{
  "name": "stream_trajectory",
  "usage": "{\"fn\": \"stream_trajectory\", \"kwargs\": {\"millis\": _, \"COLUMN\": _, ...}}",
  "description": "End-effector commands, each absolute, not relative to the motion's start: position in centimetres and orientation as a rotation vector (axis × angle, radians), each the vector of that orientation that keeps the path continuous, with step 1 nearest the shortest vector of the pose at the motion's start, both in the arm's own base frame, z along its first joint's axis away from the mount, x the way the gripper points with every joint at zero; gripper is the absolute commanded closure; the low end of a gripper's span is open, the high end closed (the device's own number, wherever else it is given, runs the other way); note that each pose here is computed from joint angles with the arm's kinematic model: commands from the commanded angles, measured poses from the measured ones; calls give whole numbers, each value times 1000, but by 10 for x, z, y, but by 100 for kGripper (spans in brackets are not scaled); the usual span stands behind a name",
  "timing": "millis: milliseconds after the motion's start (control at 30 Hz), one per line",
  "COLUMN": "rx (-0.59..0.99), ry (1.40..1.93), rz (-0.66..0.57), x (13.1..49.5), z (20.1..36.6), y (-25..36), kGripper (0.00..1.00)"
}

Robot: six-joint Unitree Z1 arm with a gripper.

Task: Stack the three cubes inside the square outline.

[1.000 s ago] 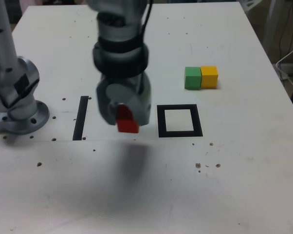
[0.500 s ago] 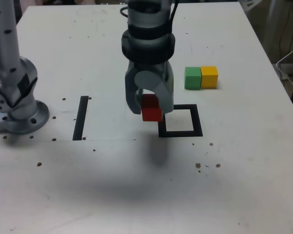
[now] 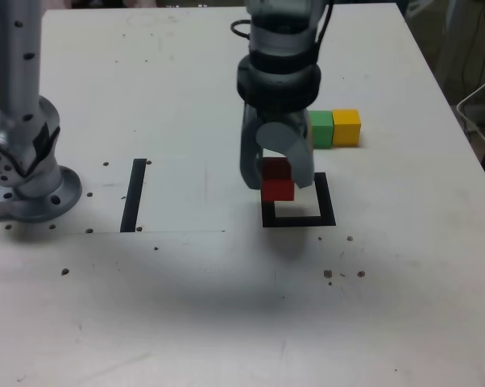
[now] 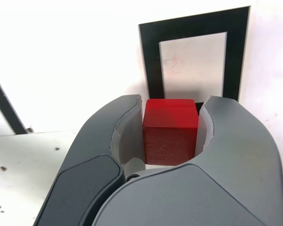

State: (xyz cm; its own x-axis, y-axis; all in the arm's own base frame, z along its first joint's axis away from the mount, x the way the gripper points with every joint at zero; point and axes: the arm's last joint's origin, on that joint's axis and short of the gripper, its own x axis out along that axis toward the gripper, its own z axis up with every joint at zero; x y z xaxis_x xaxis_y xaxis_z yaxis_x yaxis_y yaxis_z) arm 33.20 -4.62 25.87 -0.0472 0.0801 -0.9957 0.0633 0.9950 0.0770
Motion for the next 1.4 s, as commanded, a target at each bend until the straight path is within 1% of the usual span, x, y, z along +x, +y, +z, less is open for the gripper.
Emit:
{"fn": "stream_trajectory", "kwargs": {"millis": 0, "rx": 114, "ry": 1623, "rz": 29, "x": 338, "z": 253, "y": -43, "kGripper": 79}}
{"fn": "stream_trajectory", "kwargs": {"millis": 133, "rx": 126, "ry": 1636, "rz": 65, "x": 344, "z": 244, "y": -35, "kGripper": 79}}
{"fn": "stream_trajectory", "kwargs": {"millis": 200, "rx": 126, "ry": 1635, "rz": 75, "x": 347, "z": 242, "y": -33, "kGripper": 79}}
{"fn": "stream_trajectory", "kwargs": {"millis": 433, "rx": 112, "ry": 1622, "rz": 75, "x": 353, "z": 241, "y": -31, "kGripper": 79}}
{"fn": "stream_trajectory", "kwargs": {"millis": 767, "rx": 83, "ry": 1648, "rz": 44, "x": 352, "z": 232, "y": -33, "kGripper": 79}}
{"fn": "stream_trajectory", "kwargs": {"millis": 1367, "rx": 68, "ry": 1656, "rz": 45, "x": 353, "z": 228, "y": -26, "kGripper": 78}}
